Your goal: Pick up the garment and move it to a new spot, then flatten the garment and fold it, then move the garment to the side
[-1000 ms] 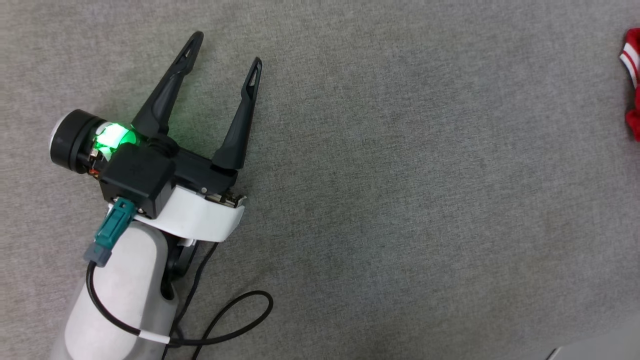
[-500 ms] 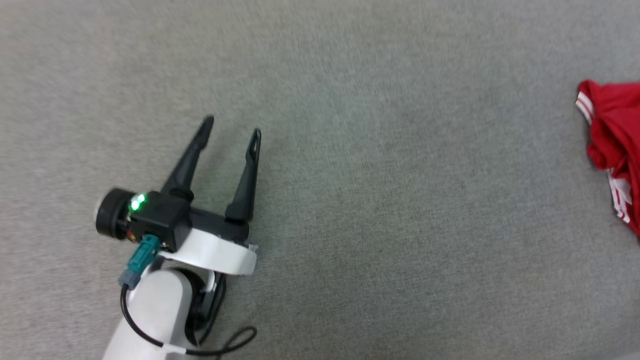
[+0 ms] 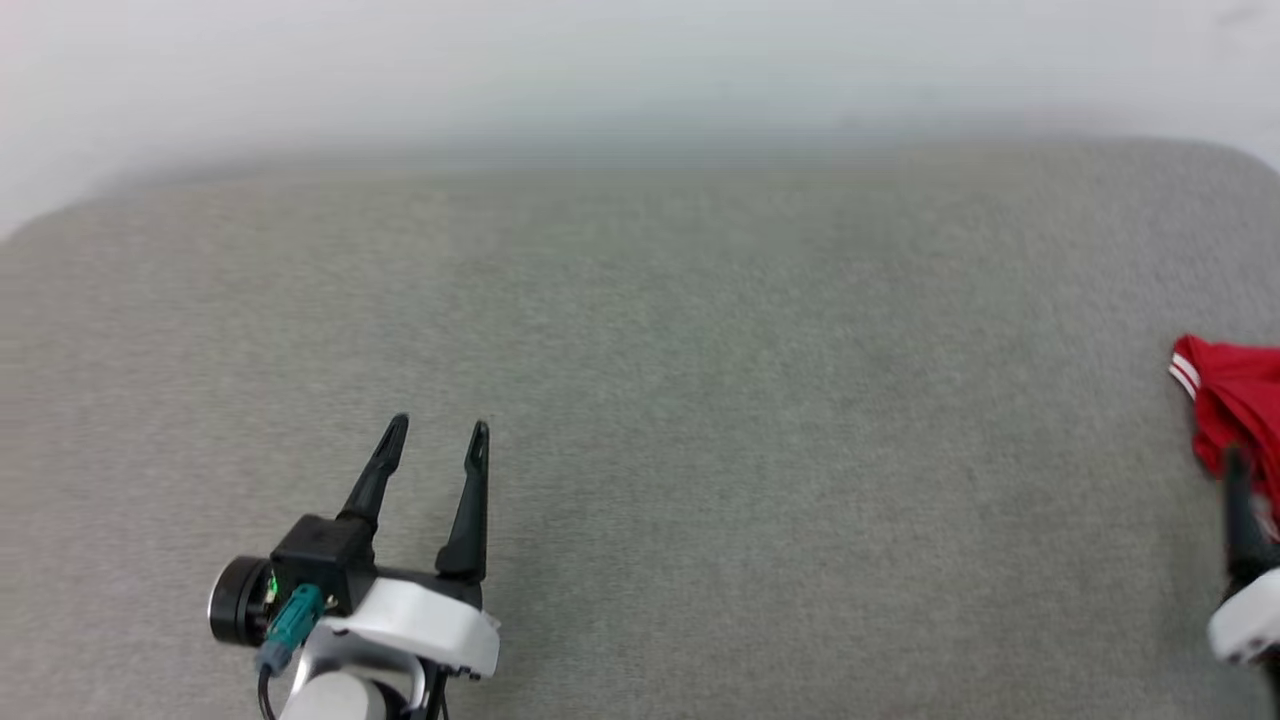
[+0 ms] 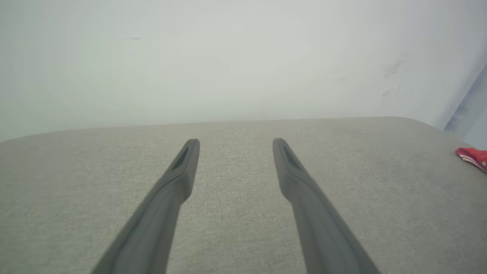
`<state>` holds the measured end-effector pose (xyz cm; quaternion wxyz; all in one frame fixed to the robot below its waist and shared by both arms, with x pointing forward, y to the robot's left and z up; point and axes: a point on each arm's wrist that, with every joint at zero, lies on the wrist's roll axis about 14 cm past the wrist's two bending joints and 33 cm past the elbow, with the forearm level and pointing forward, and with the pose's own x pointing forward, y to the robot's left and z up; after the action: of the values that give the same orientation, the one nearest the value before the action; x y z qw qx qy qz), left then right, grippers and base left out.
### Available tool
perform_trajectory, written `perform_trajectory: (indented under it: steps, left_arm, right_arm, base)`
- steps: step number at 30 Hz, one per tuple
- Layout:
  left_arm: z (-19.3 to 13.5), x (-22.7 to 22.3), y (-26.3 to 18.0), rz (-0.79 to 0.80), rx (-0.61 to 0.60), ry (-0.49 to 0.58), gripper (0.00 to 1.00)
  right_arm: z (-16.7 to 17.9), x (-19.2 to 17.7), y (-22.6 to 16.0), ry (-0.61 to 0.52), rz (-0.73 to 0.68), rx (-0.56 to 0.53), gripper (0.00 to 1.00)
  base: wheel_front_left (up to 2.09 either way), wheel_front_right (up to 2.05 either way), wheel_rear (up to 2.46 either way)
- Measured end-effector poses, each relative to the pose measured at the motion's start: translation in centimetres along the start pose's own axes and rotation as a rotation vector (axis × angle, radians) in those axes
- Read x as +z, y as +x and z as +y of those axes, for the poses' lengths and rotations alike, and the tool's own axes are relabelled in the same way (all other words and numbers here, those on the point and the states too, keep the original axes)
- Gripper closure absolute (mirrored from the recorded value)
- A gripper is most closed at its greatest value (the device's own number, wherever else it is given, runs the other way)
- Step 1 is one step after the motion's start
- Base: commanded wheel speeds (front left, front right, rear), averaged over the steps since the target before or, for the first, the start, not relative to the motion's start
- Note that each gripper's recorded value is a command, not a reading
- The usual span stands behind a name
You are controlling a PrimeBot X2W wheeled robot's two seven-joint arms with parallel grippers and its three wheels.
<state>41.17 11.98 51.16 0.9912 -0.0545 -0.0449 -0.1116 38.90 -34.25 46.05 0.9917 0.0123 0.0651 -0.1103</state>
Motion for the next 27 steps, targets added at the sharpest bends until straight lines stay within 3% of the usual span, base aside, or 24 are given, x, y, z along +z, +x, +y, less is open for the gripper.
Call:
perform_trajectory:
  steps: [6, 12, 17, 27]
  left_arm:
    - [2.8, 1.0, -3.3, -0.010, 0.107, 0.017, 0.00]
    - [4.3, 1.8, -5.5, -0.027, 0.172, 0.035, 0.00]
    - [4.7, 1.9, -6.6, -0.026, 0.189, 0.040, 0.00]
    - [4.2, 1.1, -7.5, -0.001, 0.174, 0.043, 0.00]
  right_arm:
    - [7.7, 0.4, -2.5, 0.032, -0.046, 0.155, 0.00]
    - [12.8, 3.5, -4.9, 0.036, -0.117, 0.277, 0.00]
    - [14.2, 5.4, -6.9, 0.034, -0.154, 0.309, 0.00]
    - [13.3, 6.2, -10.1, 0.032, -0.143, 0.282, 0.00]
  base:
    - [0.00, 0.00, 0.00]
    - [0.00, 0.00, 0.00]
    - [0.00, 0.00, 0.00]
    - [0.00, 0.00, 0.00]
